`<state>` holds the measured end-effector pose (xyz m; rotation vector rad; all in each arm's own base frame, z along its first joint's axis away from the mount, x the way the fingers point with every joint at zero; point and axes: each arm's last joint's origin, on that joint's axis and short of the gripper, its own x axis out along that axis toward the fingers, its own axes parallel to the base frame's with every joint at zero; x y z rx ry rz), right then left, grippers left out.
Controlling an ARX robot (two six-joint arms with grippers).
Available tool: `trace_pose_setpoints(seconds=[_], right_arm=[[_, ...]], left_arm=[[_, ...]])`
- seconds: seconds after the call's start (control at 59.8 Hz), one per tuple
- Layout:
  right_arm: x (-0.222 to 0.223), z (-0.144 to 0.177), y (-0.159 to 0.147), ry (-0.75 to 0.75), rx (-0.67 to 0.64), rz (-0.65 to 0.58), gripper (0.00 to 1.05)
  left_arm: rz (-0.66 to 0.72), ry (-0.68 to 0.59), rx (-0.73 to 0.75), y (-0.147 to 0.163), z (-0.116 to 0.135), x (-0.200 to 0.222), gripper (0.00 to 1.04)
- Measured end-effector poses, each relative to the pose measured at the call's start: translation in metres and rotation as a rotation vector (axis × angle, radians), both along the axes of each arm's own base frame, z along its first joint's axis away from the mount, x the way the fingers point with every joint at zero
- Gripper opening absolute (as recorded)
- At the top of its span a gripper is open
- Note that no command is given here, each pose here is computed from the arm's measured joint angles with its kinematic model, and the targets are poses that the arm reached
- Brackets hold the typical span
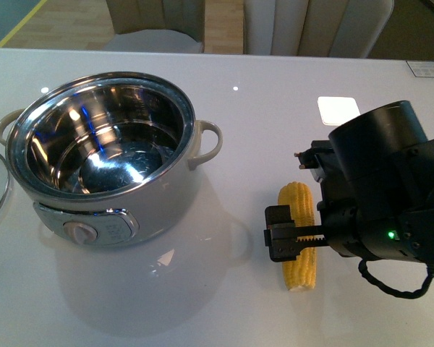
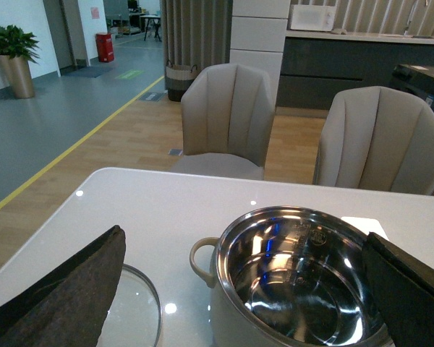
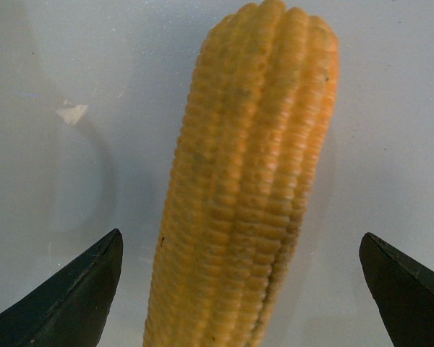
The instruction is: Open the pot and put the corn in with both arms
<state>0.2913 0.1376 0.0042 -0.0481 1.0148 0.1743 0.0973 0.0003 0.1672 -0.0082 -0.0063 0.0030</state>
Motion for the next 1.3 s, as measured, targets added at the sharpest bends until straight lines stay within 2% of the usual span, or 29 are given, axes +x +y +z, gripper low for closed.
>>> trace_pose_setpoints(seconds=[0.134,0.167,0.451,0.635,0.802,1.053,1.22,1.304], right_arm=[[0.000,-0.008,0.005,0.010,-0.015,0.004,0.96],[-0.001,-0.010,0.005,0.015,-0.023,0.004,0.93],[-0.013,-0.016,0.005,0.046,-0.047,0.036,0.48],[-0.018,-0.002,0.002,0.037,-0.039,0.048,0.30],[-0.024,0.025,0.000,0.009,0.016,0.070,0.23],[-0.029,0.080,0.004,-0.052,0.172,0.075,0.21],[-0.023,0.113,0.020,-0.089,0.266,0.079,0.20],[-0.014,0.131,0.037,-0.106,0.315,0.089,0.19]], left_arm=[[0.000,0.000,0.000,0.000,0.000,0.000,0.98],[0.000,0.000,0.000,0.000,0.000,0.000,0.98],[0.000,0.000,0.000,0.000,0.000,0.000,0.98],[0.000,0.000,0.000,0.000,0.000,0.000,0.98],[0.000,0.000,0.000,0.000,0.000,0.000,0.98],[0.000,0.000,0.000,0.000,0.000,0.000,0.98],[0.000,0.000,0.000,0.000,0.000,0.000,0.98],[0.000,0.000,0.000,0.000,0.000,0.000,0.98]])
